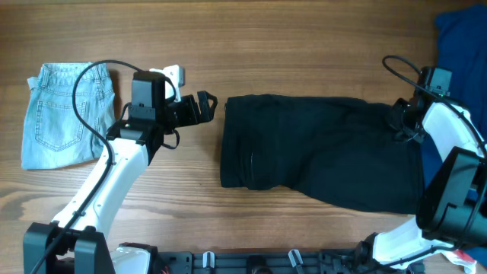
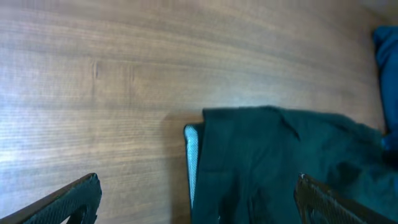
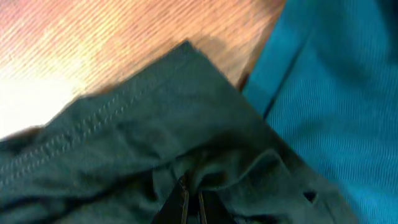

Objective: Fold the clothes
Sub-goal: 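Move the left gripper to the left edge of the black shorts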

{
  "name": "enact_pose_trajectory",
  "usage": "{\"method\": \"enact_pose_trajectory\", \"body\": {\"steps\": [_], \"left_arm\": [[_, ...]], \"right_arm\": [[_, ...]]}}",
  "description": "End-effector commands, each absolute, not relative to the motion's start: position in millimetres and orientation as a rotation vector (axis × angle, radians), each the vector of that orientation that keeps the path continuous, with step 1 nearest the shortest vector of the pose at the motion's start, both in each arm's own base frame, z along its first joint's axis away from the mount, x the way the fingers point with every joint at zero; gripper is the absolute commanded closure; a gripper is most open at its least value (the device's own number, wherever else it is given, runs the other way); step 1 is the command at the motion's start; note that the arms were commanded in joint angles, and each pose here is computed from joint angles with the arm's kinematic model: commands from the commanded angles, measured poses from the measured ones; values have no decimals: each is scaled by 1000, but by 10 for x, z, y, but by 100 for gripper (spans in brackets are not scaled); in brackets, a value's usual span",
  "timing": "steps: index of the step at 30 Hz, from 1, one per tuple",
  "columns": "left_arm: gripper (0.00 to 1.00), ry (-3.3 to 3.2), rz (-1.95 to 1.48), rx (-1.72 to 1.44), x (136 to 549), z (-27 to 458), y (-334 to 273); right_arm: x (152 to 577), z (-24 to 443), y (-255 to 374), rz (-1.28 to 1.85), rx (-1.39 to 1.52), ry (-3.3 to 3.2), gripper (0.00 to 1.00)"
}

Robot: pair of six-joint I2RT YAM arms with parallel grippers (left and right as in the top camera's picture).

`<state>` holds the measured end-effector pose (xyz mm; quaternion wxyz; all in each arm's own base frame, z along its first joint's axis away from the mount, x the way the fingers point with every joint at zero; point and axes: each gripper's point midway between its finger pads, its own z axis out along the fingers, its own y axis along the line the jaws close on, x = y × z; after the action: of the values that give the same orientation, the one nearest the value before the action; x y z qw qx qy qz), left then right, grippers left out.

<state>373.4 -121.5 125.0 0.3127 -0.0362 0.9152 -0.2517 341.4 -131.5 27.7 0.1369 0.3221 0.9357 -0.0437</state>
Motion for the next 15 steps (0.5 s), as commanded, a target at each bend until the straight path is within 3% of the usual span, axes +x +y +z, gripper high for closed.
{"method": "enact_pose_trajectory", "body": {"steps": [1, 10, 15], "left_arm": [[0, 2346, -689, -72, 3863, 1400, -1275], [0, 2400, -790, -98, 4019, 1124, -1474], [0, 2443, -811, -41, 4177, 1001, -1757]], "right_arm": [[3404, 593, -1158, -1, 892, 2666, 96], [3225, 1198, -880, 110, 739, 2619, 96], [3134, 1315, -724, 136, 691, 2631, 96]]}}
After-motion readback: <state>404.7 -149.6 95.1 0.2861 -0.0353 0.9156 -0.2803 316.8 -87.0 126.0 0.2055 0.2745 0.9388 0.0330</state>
